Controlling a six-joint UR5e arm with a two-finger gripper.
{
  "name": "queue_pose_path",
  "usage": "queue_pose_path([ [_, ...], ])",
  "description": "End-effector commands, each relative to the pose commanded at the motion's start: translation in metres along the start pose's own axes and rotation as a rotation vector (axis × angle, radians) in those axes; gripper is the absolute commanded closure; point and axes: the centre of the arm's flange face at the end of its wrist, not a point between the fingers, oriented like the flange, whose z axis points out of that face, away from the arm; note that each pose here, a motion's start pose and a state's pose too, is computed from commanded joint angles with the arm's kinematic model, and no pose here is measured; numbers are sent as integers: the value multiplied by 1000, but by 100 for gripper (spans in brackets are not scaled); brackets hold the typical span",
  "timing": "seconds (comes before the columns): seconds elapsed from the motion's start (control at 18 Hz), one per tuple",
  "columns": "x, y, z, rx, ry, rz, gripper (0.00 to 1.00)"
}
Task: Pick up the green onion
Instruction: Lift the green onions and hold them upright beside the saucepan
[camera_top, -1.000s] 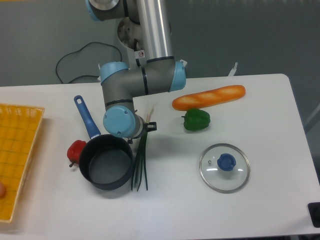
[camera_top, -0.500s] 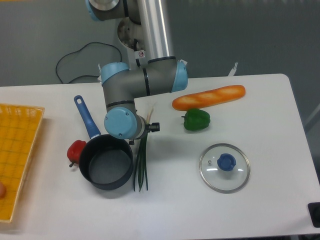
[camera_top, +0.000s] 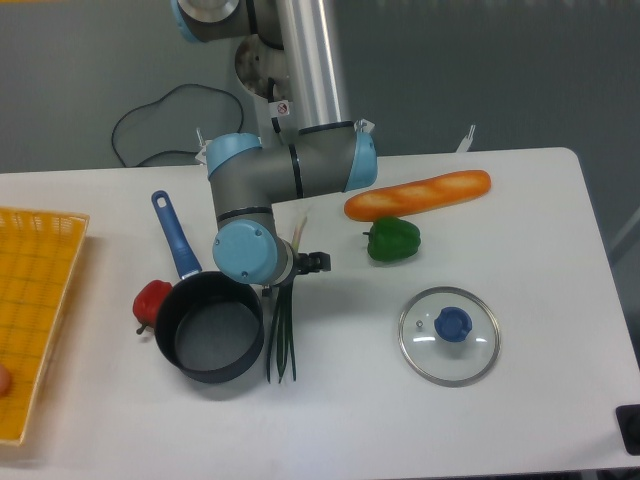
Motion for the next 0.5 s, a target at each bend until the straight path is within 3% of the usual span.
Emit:
queue_pose_path([
  [0.5, 8, 4, 18, -38, -6, 26, 8],
])
